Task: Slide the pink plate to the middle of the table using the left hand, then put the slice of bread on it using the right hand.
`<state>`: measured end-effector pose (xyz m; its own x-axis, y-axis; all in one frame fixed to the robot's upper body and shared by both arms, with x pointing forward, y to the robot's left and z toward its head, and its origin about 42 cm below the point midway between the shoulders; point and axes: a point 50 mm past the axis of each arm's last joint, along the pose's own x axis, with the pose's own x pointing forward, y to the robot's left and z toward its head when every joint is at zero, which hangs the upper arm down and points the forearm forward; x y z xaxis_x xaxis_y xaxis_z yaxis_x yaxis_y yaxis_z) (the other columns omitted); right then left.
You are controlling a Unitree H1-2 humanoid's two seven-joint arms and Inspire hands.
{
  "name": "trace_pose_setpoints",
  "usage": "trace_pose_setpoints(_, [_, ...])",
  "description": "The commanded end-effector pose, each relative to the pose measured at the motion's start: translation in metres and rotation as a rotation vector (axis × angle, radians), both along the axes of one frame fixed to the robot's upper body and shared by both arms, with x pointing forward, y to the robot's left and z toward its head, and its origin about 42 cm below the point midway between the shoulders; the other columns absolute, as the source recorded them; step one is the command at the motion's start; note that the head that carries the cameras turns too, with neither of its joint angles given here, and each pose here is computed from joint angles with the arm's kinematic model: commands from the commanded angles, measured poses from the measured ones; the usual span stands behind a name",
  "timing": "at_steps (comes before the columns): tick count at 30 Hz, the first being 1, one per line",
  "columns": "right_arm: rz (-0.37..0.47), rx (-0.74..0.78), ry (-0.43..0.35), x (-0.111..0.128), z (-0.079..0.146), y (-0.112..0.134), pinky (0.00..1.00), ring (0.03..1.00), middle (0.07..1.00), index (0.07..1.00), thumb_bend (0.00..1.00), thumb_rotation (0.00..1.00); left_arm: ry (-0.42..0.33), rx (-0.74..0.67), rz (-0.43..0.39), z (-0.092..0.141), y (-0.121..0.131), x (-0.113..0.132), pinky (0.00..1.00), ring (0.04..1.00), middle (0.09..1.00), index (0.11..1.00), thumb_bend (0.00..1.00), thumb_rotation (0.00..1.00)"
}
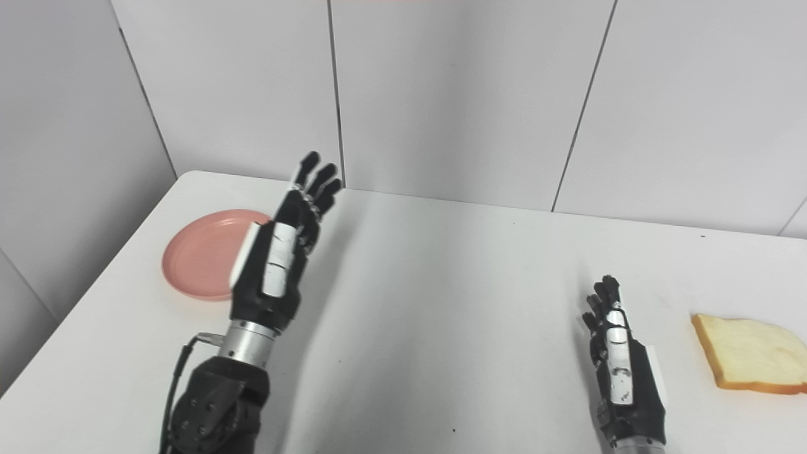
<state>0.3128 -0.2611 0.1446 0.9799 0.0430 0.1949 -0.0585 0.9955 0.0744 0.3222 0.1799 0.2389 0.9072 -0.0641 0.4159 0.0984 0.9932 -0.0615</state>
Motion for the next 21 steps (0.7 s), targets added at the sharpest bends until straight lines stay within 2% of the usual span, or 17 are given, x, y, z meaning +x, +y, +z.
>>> trace_pose_setpoints(1, [0.017,0.002,-0.070,0.008,0.019,0.003,1.00,1.000,1.000,1.000,0.47,1.00,-0.091,0.001,-0.002,0.025,0.008,0.010,1.00,0.957,0.961,0.964,0.80,0.93])
trace_pose_setpoints(9, [0.020,0.024,-0.071,0.008,0.022,0.005,1.00,1.000,1.000,1.000,0.46,1.00,-0.134,-0.001,0.104,0.047,0.048,0.023,0.99,0.972,0.974,0.978,0.78,0.92])
trace_pose_setpoints(17, [0.023,0.017,-0.072,0.010,0.023,0.005,1.00,1.000,1.000,1.000,0.46,1.00,-0.115,-0.026,0.263,0.050,0.088,0.034,0.93,0.945,0.946,0.950,0.82,0.90])
trace_pose_setpoints(21, [0.028,0.017,-0.075,0.010,0.023,0.005,1.00,1.000,1.000,1.000,0.46,1.00,-0.100,-0.044,0.306,0.049,0.105,0.040,0.94,0.950,0.945,0.949,0.83,0.89])
